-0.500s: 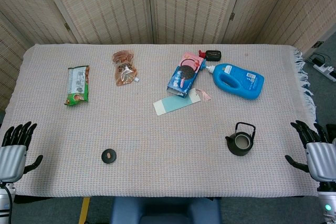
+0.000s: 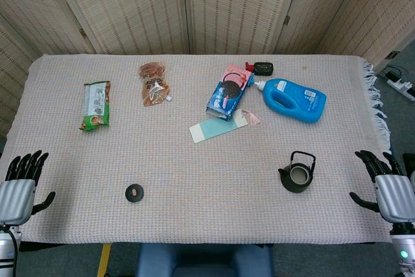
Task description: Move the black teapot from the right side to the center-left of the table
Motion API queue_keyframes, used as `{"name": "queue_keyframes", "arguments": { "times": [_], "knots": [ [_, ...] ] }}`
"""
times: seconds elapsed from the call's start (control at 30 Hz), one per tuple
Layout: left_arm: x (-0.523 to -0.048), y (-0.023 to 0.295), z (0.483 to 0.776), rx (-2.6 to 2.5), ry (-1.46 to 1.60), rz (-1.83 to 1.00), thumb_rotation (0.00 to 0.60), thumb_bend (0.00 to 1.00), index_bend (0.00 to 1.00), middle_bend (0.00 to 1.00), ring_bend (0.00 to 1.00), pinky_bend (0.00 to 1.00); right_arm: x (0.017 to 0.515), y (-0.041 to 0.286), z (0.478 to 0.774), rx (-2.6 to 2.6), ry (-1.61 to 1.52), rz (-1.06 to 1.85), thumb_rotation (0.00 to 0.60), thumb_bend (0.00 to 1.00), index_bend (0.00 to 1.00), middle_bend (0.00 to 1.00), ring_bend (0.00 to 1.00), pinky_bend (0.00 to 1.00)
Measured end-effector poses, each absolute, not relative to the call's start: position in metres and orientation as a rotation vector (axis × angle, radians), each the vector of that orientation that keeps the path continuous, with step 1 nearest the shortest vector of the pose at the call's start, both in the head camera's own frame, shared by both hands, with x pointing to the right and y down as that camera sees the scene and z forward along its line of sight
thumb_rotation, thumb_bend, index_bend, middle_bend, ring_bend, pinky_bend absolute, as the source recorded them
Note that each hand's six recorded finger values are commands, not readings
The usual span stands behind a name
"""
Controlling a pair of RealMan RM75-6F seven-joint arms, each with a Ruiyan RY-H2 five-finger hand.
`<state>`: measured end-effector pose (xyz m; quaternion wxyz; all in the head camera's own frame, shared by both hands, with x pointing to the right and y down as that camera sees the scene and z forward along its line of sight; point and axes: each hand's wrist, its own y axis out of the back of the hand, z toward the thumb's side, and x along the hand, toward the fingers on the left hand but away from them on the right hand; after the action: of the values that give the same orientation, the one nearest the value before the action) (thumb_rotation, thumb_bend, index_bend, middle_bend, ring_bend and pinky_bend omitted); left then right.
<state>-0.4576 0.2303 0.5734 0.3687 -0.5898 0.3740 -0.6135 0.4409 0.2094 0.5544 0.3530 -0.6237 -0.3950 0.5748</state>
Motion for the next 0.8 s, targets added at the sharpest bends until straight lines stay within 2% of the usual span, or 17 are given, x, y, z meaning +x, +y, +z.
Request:
{"name": "queue_keyframes", "arguments": {
  "times": [0.3,0.8],
  "knots": [
    [-0.458,0.232,0.573,-1.519,0.966,-1.57,0.6,0.25,0.02,0.0,0.0,0.0,0.429,0.191,0.567,-1.677,-0.958,1.496,0.6,0.18,0.15,0.21,0.28,0.13],
    [-0.464,0.238,0.569,-1.512,0.986,-1.585,0.6,0.25,0.03,0.0,0.0,0.0,0.389,0.133,0.619,-1.864,-0.787,1.513,0.6,0.18,0.28,0.32,0.28,0.15]
  ]
}}
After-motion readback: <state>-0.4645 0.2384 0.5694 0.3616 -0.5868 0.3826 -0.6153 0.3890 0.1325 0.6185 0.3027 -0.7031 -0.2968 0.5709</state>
